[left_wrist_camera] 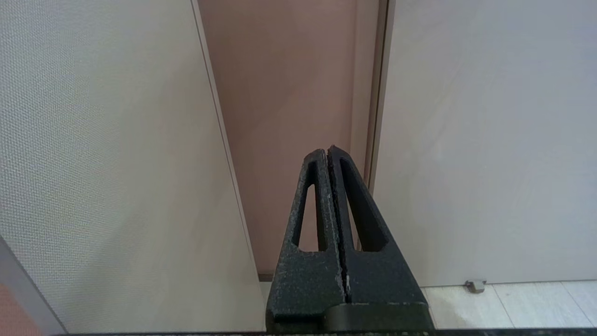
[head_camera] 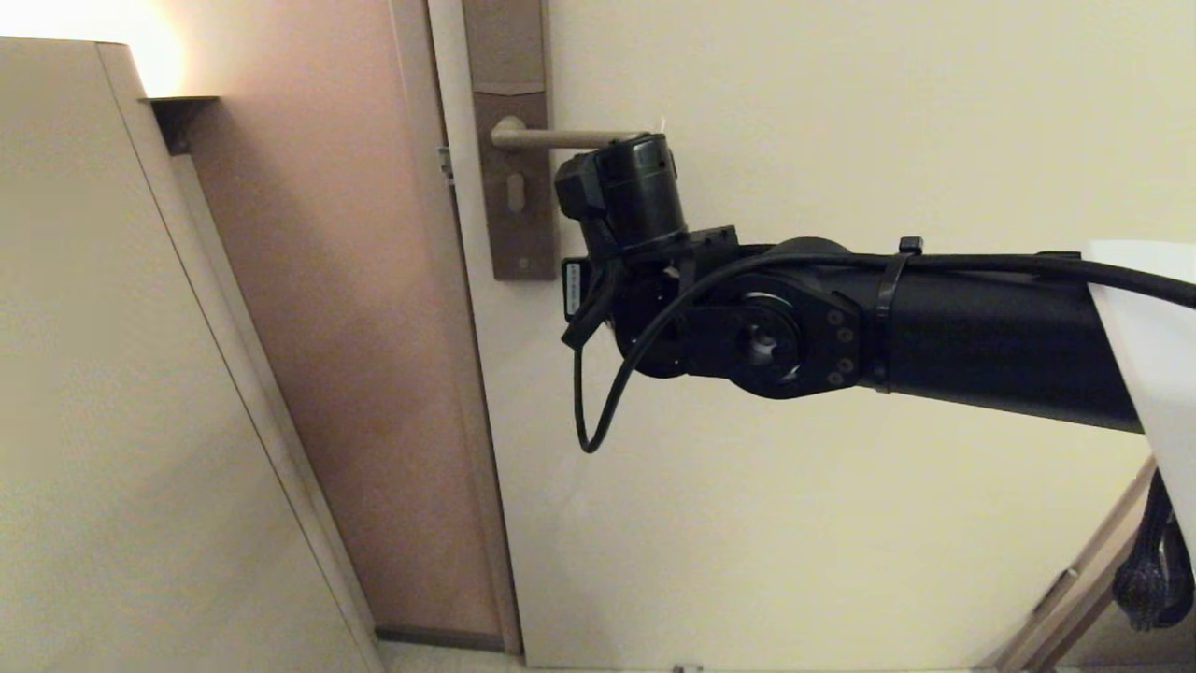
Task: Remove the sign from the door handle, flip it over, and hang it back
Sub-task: Hang the sign back with the other side facing out
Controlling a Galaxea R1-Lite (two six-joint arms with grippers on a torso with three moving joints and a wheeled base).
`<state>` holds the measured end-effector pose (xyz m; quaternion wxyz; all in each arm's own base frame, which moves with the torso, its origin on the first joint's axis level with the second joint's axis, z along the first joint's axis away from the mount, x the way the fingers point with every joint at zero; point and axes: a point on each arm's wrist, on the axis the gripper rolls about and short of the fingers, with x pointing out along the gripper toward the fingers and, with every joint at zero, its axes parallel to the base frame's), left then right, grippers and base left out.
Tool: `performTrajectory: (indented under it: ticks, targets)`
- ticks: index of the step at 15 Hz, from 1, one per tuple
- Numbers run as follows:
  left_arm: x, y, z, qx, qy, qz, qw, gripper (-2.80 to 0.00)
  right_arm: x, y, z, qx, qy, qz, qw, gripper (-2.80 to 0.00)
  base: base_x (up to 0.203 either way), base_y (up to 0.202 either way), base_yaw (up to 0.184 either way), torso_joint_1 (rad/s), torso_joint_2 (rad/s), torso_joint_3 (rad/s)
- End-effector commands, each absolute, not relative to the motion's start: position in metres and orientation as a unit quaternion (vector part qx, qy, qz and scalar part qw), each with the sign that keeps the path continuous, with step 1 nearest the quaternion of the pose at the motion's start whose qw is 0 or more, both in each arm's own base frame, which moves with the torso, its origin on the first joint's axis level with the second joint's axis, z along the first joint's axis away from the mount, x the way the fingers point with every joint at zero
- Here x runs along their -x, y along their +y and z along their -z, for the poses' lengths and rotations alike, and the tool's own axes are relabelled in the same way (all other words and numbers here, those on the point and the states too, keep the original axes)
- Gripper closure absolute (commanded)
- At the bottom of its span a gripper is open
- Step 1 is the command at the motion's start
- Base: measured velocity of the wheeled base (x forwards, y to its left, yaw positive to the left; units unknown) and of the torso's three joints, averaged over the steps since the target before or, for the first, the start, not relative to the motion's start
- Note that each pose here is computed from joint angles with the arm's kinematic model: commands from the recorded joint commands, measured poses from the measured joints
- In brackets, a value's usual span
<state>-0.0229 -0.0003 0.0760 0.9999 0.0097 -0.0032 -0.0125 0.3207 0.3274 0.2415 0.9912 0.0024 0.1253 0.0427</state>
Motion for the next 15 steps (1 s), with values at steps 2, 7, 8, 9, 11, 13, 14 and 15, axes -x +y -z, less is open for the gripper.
performTrajectory:
  ticks: [2,7,8,9,11,13,14,15]
  targets:
    - [0.023,0.000,-0.076,-0.010,-0.003,0.013,1.000,0.00,-0.324,0.324,-0.244,-0.004,0.123,-0.043,0.991,0.00,0.000,0.000,0.000,0.000,0.00,0.000]
    - [0.023,0.000,-0.076,-0.010,-0.003,0.013,1.000,0.00,-0.331,0.318,-0.245,0.007,0.123,-0.054,0.991,0.00,0.000,0.000,0.000,0.000,0.00,0.000]
    - [0.023,0.000,-0.076,-0.010,-0.003,0.013,1.000,0.00,-0.331,0.318,-0.245,0.011,0.122,-0.055,0.991,0.00,0.000,0.000,0.000,0.000,0.00,0.000]
    - [0.023,0.000,-0.076,-0.010,-0.003,0.012,1.000,0.00,-0.330,0.319,-0.244,0.013,0.123,-0.056,0.991,0.00,0.000,0.000,0.000,0.000,0.00,0.000]
    - [0.023,0.000,-0.076,-0.010,-0.003,0.013,1.000,0.00,-0.329,0.323,-0.241,0.016,0.126,-0.060,0.990,0.00,0.000,0.000,0.000,0.000,0.00,0.000]
    - [0.023,0.000,-0.076,-0.010,-0.003,0.013,1.000,0.00,-0.326,0.329,-0.236,0.021,0.129,-0.067,0.989,0.00,0.000,0.000,0.000,0.000,0.00,0.000]
    - [0.023,0.000,-0.076,-0.010,-0.003,0.012,1.000,0.00,-0.326,0.331,-0.234,0.023,0.131,-0.068,0.989,0.00,0.000,0.000,0.000,0.000,0.00,0.000]
    - [0.023,0.000,-0.076,-0.010,-0.003,0.012,1.000,0.00,-0.326,0.333,-0.232,0.022,0.129,-0.070,0.989,0.00,0.000,0.000,0.000,0.000,0.00,0.000]
